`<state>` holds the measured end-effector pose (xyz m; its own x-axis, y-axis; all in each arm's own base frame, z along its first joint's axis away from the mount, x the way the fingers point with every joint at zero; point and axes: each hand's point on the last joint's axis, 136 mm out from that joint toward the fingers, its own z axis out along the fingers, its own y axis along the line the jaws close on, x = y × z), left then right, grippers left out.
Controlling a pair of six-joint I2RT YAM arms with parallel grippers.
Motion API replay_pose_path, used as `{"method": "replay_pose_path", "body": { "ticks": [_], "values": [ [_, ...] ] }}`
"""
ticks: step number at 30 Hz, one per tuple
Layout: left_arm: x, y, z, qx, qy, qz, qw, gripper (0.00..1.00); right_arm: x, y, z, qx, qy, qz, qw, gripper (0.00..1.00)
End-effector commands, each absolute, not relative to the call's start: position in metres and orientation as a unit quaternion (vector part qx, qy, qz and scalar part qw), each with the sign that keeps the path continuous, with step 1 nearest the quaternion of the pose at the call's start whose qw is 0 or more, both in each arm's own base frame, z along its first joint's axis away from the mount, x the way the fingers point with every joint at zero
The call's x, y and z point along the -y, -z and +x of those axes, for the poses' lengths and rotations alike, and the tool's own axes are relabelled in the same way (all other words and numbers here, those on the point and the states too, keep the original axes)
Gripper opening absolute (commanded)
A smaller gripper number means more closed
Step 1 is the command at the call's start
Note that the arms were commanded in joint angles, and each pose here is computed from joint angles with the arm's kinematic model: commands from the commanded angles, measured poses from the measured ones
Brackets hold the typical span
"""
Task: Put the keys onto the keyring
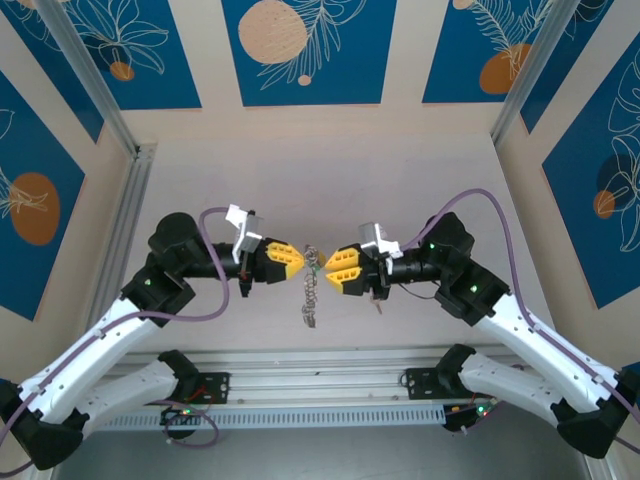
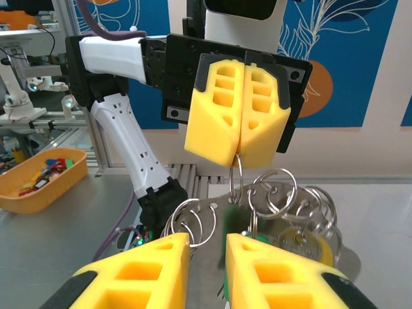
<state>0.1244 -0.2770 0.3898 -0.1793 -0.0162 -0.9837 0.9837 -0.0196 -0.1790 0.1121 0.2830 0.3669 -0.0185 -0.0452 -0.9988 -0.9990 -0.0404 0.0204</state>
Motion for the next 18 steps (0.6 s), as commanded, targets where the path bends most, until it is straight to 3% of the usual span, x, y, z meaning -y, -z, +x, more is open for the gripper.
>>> {"method": "replay_pose_path", "body": {
  "ticks": [1,18],
  "values": [
    [0.272,-0.410,0.117,-0.494,0.563,0.457,0.479,0.00,-0.284,-0.386,0.104,-0.475,-0.524,-0.523,0.476,0.21],
    [0.272,-0.405,0.115,-0.484,0.573,0.454,0.481,0.00,-0.299,-0.388,0.103,-0.474,-0.536,-0.528,0.457,0.15]
  ]
}}
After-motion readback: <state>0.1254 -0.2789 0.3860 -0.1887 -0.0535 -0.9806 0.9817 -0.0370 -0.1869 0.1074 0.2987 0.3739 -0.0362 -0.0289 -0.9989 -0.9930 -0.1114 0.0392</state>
